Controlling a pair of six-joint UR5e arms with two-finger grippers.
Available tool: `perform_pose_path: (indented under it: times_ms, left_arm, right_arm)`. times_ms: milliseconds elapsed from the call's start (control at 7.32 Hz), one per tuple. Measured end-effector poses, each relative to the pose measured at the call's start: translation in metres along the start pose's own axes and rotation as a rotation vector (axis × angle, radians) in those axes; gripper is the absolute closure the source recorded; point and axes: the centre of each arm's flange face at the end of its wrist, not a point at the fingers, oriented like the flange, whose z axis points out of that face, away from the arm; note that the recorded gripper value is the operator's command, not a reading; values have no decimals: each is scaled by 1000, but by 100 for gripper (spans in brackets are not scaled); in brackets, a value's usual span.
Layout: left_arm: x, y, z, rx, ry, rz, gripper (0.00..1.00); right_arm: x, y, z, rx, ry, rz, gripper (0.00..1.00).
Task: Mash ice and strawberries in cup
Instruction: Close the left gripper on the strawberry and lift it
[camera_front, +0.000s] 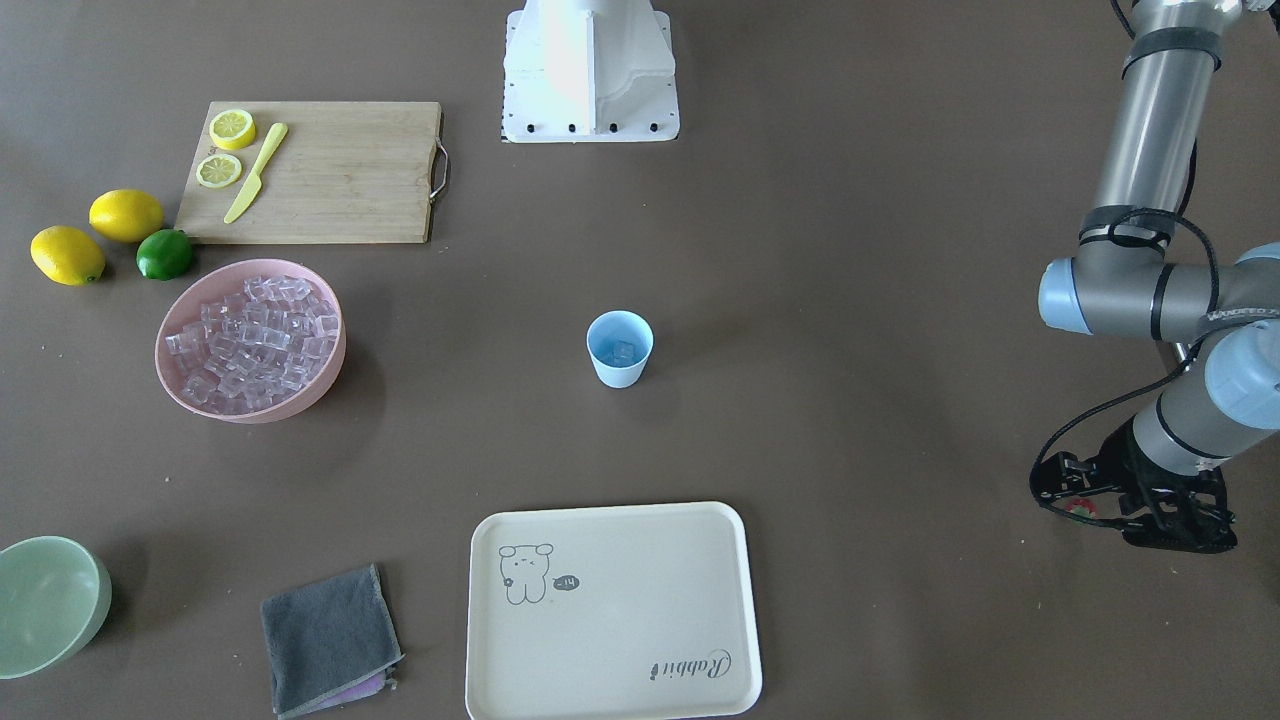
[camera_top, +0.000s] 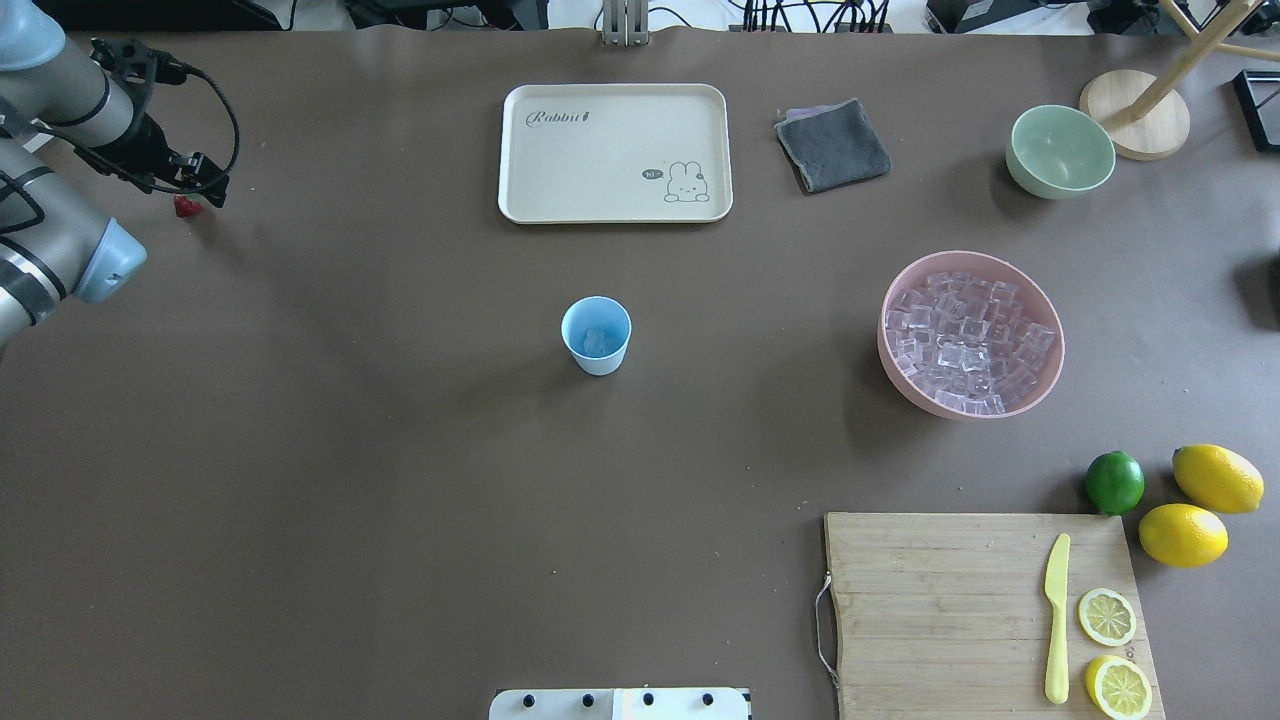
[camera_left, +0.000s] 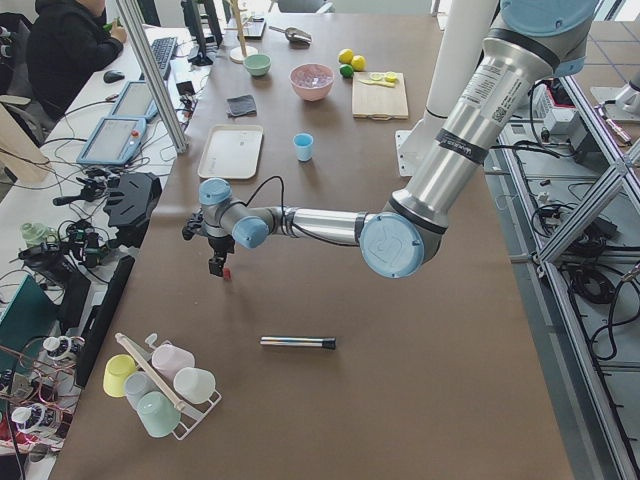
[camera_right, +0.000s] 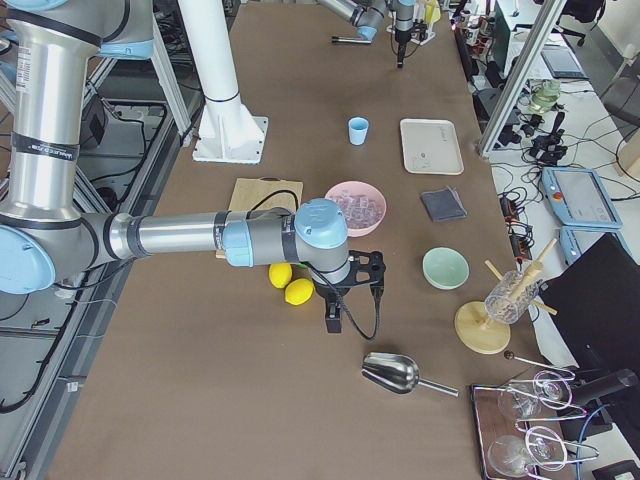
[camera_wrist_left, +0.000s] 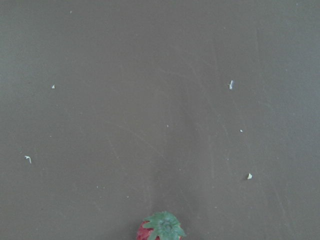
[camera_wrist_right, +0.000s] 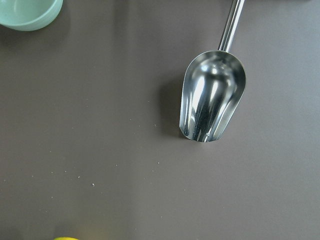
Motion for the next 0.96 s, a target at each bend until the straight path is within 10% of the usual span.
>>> perform_pose_path:
  times_ms: [410, 547, 683, 957]
  left_arm:
    - [-6, 2, 10, 1, -11, 1, 10]
    - [-10, 4, 14, -1, -13, -3, 21]
    - [-12, 5, 16, -3, -14, -12, 58]
    - [-9, 7, 20, -8, -14, -18, 72]
  right_arm:
    - [-2, -6, -2, 9, 0, -8, 0]
    - [-2, -6, -2, 10, -1, -8, 0]
    - [-3, -6, -3, 10, -3, -8, 0]
    - [-2, -5, -3, 11, -5, -6, 0]
